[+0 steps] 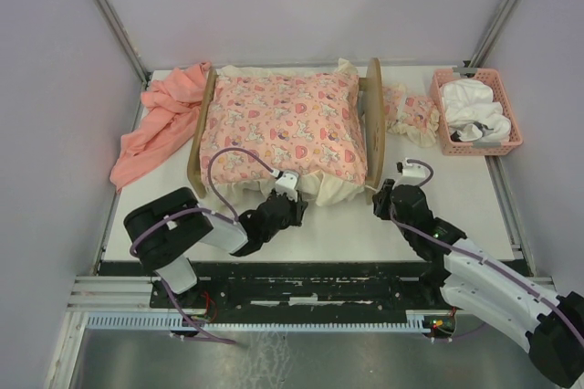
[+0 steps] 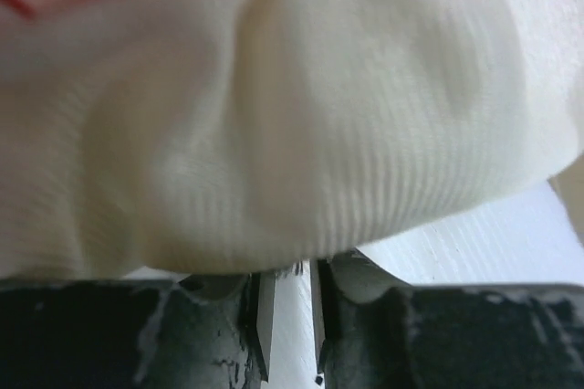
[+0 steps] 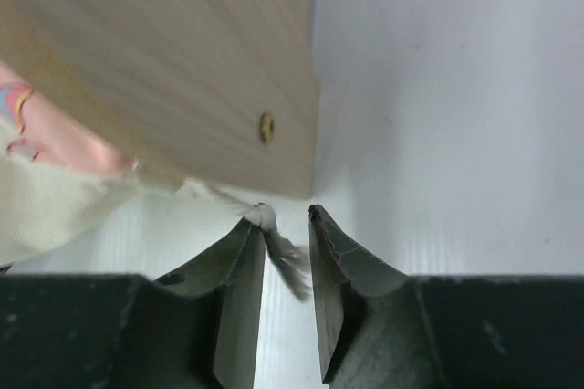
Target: Set up the pet bed
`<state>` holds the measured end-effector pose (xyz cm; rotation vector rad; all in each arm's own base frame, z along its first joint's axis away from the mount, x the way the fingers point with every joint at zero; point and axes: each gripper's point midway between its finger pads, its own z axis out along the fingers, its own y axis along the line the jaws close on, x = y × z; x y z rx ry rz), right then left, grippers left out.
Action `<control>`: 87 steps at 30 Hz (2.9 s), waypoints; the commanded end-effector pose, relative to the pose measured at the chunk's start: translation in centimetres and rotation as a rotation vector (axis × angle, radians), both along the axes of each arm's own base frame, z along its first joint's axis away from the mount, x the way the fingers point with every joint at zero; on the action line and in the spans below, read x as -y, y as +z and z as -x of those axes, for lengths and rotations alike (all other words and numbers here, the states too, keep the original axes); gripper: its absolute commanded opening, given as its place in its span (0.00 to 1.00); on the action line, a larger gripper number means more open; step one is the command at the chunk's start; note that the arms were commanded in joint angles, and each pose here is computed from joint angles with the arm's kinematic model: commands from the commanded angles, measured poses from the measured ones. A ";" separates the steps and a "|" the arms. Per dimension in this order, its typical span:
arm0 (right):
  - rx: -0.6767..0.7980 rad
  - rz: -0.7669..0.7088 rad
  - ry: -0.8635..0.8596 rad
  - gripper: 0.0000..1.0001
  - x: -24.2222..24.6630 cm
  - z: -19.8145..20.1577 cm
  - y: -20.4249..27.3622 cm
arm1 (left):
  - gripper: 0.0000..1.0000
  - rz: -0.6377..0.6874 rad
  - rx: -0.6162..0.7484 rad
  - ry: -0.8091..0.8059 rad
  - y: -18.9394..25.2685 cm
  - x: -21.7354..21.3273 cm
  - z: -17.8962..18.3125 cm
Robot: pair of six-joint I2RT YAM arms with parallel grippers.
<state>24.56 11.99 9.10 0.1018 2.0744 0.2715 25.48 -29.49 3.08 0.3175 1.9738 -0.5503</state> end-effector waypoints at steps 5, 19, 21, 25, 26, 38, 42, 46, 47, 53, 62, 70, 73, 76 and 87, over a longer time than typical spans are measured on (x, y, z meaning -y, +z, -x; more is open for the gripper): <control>0.006 -0.213 -0.079 0.61 0.9 2.7 3.9 | 0.53 -0.007 0.005 0.021 3.2 -1.2 1.5; 0.091 -0.393 0.076 0.55 -2.4 3.2 13.8 | 0.65 -0.049 0.102 0.364 13.1 -11.2 1.4; 0.072 -0.403 0.089 0.56 -3.5 2.6 13.8 | 0.66 -0.072 0.133 0.419 14.4 -13.0 1.3; 0.081 -0.399 0.129 0.59 -6.3 2.2 13.9 | 0.67 -0.105 0.166 0.520 16.0 -16.2 1.5; 0.090 -0.382 0.142 0.59 -7.1 2.3 14.0 | 0.67 -0.105 0.165 0.529 16.2 -16.6 1.5; 0.037 -0.088 0.191 0.64 -14.1 2.3 9.0 | 0.65 -0.131 0.058 0.649 12.4 -19.7 0.9; 0.024 0.022 0.154 0.62 -13.9 1.9 7.2 | 0.67 -0.109 0.054 0.717 11.1 -20.7 0.6; 0.023 0.161 0.096 0.57 -12.6 1.0 5.5 | 0.65 -0.081 0.074 0.781 10.7 -21.7 0.2; 0.024 0.181 0.089 0.55 -12.4 0.9 5.2 | 0.62 -0.076 0.080 0.789 10.8 -21.7 0.1; 0.089 0.195 0.067 0.12 -11.1 0.5 4.8 | 0.31 -0.065 0.082 0.832 9.8 -22.6 -0.6; 0.097 0.278 -0.010 0.02 -6.9 -0.1 3.3 | 0.03 -0.029 0.112 0.930 10.0 -25.2 -0.7; 0.101 0.313 -0.064 0.02 -4.7 0.3 3.5 | 0.03 -0.046 0.114 0.972 9.9 -26.0 -0.9; 0.095 0.269 0.006 0.10 -6.0 0.6 4.5 | 0.08 -0.032 0.099 0.979 9.7 -26.0 -0.8; 0.087 0.227 0.081 0.28 -7.1 1.1 6.6 | 0.35 -0.007 0.100 0.994 10.6 -26.1 -0.7; 0.248 0.226 0.127 0.62 -9.5 -2.0 19.0 | 0.62 0.063 0.249 0.924 21.7 -25.4 -1.8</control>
